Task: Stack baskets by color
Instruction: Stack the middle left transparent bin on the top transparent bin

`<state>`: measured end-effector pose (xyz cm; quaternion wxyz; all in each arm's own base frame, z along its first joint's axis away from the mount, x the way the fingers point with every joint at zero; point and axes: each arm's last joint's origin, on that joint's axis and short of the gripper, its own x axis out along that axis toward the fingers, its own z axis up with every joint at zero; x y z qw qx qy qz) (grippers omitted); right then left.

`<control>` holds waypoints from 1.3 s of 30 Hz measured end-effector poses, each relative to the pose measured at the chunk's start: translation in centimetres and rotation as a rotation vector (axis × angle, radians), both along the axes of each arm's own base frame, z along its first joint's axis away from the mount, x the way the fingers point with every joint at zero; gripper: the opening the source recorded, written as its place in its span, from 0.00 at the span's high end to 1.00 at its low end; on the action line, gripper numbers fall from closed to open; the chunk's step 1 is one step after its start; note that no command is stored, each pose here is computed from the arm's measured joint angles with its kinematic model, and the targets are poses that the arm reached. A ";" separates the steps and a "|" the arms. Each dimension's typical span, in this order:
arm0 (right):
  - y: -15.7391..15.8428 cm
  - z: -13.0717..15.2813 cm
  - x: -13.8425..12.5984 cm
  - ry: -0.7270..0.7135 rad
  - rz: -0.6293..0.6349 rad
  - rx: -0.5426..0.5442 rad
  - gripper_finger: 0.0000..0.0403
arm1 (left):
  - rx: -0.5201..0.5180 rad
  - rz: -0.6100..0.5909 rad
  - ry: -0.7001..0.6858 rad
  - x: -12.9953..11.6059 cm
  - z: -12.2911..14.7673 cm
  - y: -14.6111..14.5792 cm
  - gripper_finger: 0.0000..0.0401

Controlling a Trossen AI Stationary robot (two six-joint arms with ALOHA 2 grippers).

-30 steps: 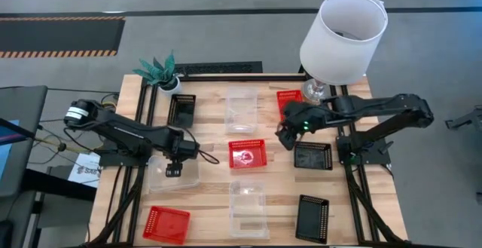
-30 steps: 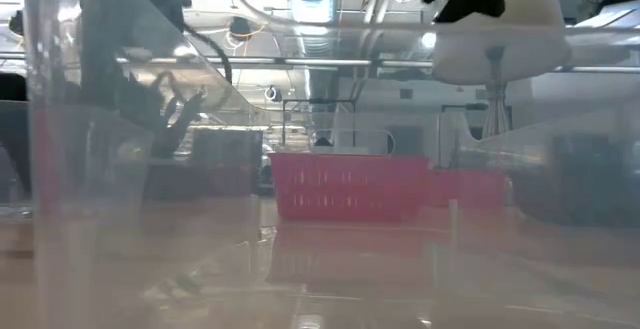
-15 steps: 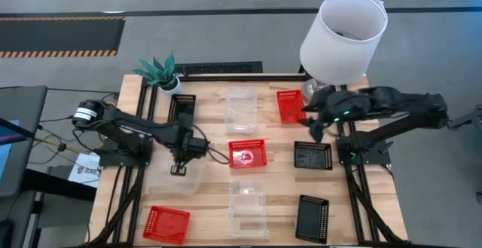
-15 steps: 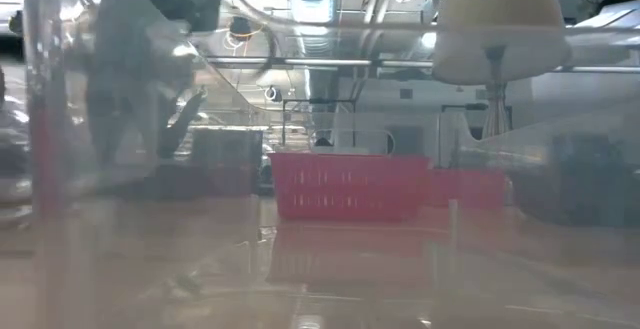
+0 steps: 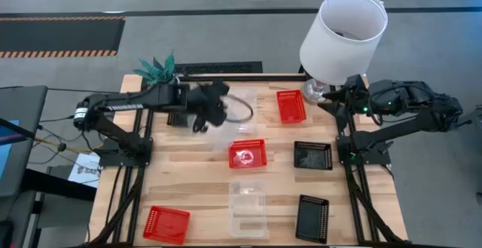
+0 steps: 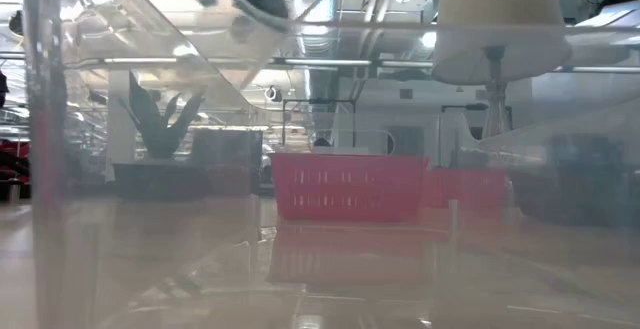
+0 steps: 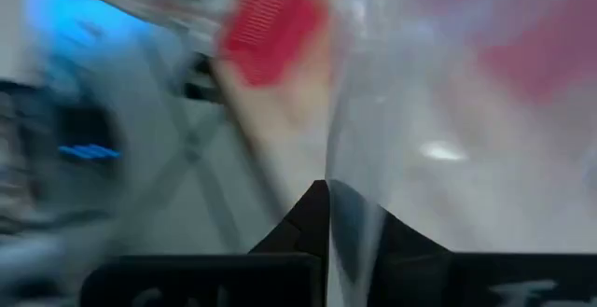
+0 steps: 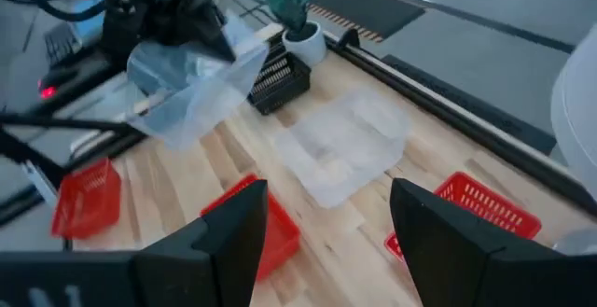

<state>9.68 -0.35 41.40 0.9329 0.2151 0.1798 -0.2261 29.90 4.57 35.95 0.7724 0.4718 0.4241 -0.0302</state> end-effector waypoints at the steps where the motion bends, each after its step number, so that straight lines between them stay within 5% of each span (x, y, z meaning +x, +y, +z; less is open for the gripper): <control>1: 0.0 0.0 0.0 -0.008 -0.017 0.015 0.38 | 0.062 -0.038 -0.015 0.2 0.3 0.8 1.00; 8: -0.2 -0.1 0.6 -0.060 -0.180 0.109 0.38 | 0.407 -0.274 -0.020 3.2 -0.3 5.3 1.00; 13: -0.5 -0.3 1.1 -0.089 -0.316 0.115 0.38 | 0.513 -0.405 0.211 6.2 -2.9 7.2 1.00; 22: -0.5 -0.6 2.2 -0.072 -0.369 0.096 0.38 | 0.412 -0.493 0.328 9.6 -3.6 7.2 1.00; 39: -0.6 -0.8 3.0 -0.048 -0.382 0.082 0.38 | 0.328 -0.504 0.367 11.0 -5.9 7.3 1.00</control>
